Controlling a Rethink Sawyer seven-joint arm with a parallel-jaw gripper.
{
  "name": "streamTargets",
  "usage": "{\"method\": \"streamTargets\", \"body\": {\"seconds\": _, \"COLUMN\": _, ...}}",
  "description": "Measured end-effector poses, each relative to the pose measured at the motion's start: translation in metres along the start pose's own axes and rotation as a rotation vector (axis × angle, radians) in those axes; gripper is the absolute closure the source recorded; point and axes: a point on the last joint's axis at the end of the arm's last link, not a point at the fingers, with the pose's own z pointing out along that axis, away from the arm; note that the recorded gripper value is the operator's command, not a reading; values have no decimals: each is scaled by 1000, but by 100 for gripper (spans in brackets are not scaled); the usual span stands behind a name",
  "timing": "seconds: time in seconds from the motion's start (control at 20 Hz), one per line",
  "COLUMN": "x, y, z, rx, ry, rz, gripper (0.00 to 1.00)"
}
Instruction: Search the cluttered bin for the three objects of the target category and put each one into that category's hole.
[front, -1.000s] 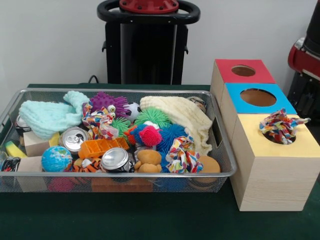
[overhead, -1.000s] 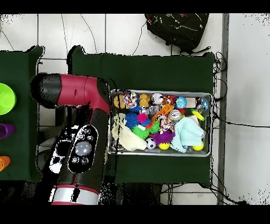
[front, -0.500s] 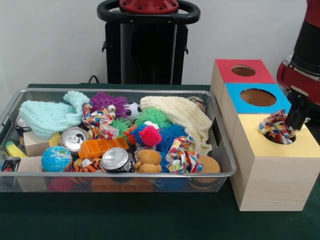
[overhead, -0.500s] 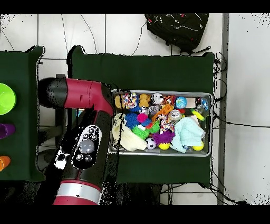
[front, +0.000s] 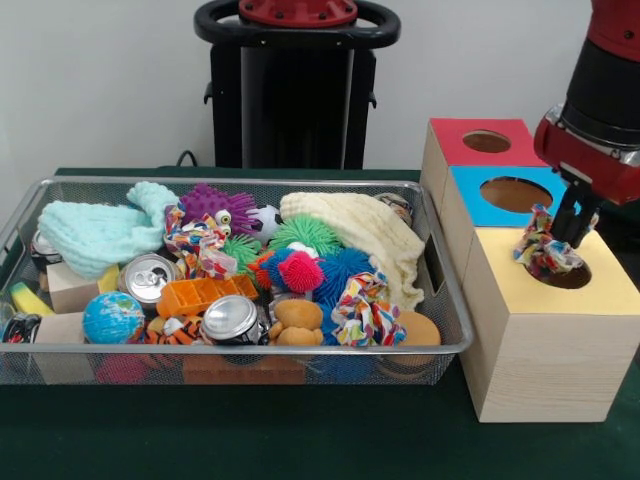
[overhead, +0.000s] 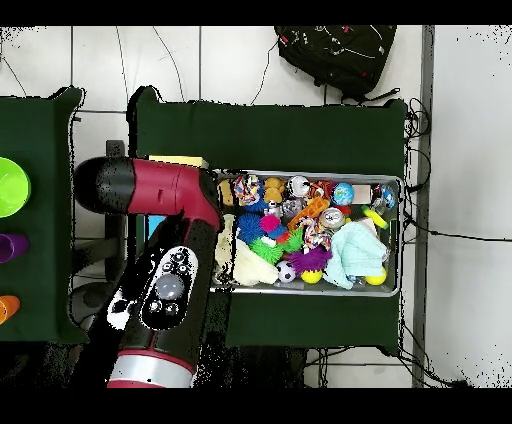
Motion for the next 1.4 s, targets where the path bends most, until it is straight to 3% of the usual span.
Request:
{"method": "streamTargets", "body": {"seconds": 0.35, "x": -14, "y": 2, "z": 22, "rx": -34, "ry": -46, "rz": 9, "gripper": 100}}
{"method": "streamTargets", "body": {"seconds": 0.4, "x": -16, "y": 6, "z": 32, "rx": -35, "ry": -53, "rz": 5, "gripper": 100}}
{"method": "streamTargets", "body": {"seconds": 0.75, "x": -20, "y": 14, "z": 81, "rx": -6, "ry": -47, "rz": -8, "gripper": 100}}
{"method": "streamTargets", "body": {"seconds": 0.9, "x": -22, "y": 22, "z": 75, "rx": -14, "ry": -44, "rz": -8, "gripper": 100}}
{"method": "streamTargets", "body": {"seconds": 1.05, "x": -22, "y": 15, "z": 61, "rx": 49, "ry": 11, "rz": -3, "gripper": 100}}
{"method": "streamTargets", "body": {"seconds": 1.2, "x": -27, "y": 7, "z": 32, "rx": 128, "ry": 87, "rz": 6, "gripper": 100}}
{"method": "streamTargets", "body": {"seconds": 1.4, "x": -37, "y": 7, "z": 1, "rx": 199, "ry": 173, "rz": 12, "gripper": 100}}
